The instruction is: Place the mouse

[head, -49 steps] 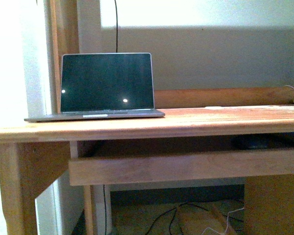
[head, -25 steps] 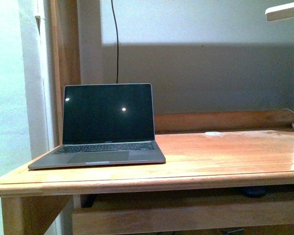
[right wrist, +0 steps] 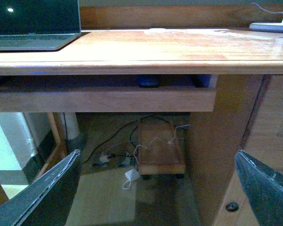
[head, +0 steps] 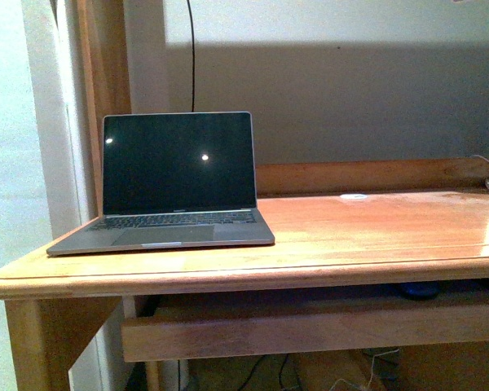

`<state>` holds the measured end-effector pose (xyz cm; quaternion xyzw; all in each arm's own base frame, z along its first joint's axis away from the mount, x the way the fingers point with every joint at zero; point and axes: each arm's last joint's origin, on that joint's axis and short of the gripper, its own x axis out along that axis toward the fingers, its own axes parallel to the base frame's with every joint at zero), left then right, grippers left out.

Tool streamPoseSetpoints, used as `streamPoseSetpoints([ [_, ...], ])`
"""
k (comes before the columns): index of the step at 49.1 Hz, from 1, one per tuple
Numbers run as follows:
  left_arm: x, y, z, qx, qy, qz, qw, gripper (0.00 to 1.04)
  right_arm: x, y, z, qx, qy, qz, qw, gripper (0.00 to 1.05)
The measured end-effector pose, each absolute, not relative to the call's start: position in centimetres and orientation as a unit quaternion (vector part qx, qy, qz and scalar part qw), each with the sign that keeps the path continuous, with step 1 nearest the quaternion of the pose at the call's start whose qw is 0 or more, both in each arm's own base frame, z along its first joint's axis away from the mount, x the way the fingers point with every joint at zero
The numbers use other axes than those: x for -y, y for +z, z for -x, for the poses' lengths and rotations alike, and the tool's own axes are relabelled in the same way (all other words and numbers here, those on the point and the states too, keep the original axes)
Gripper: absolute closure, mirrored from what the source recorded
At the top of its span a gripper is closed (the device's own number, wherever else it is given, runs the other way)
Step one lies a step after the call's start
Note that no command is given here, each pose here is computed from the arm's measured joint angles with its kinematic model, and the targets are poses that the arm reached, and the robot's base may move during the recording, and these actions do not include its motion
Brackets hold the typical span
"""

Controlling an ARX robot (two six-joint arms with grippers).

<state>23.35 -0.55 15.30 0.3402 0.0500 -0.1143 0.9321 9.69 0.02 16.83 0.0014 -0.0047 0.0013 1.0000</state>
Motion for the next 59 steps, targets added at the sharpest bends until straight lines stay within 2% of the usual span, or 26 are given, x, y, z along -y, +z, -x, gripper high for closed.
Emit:
streamPoseSetpoints([
  [8, 1.7, 14.0, -27.1, 0.000, -0.174, -0.499, 0.849, 0.08, 0.0, 16.8, -9.7, 0.005, 0.001, -0.001, 1.000, 0.07],
  [15, 2.5, 13.2, -30.2, 0.033, -0.202, -0.569, 0.797, 0.08, 0.0, 16.8, -9.7, 0.005, 0.001, -0.001, 1.000, 0.07],
  [19, 2.8, 12.9, -31.7, 0.047, -0.212, -0.588, 0.779, 0.08, 0.0, 16.8, -9.7, 0.005, 0.001, -0.001, 1.000, 0.07],
  [42, 5.6, 9.7, -39.3, 0.096, -0.278, -0.614, 0.732, 0.08, 0.0, 16.8, -9.7, 0.005, 0.001, -0.001, 1.000, 0.07],
  [59, 7.8, 8.2, -40.9, 0.127, -0.304, -0.605, 0.725, 0.08, 0.0, 16.8, -9.7, 0.005, 0.001, -0.001, 1.000, 0.07],
])
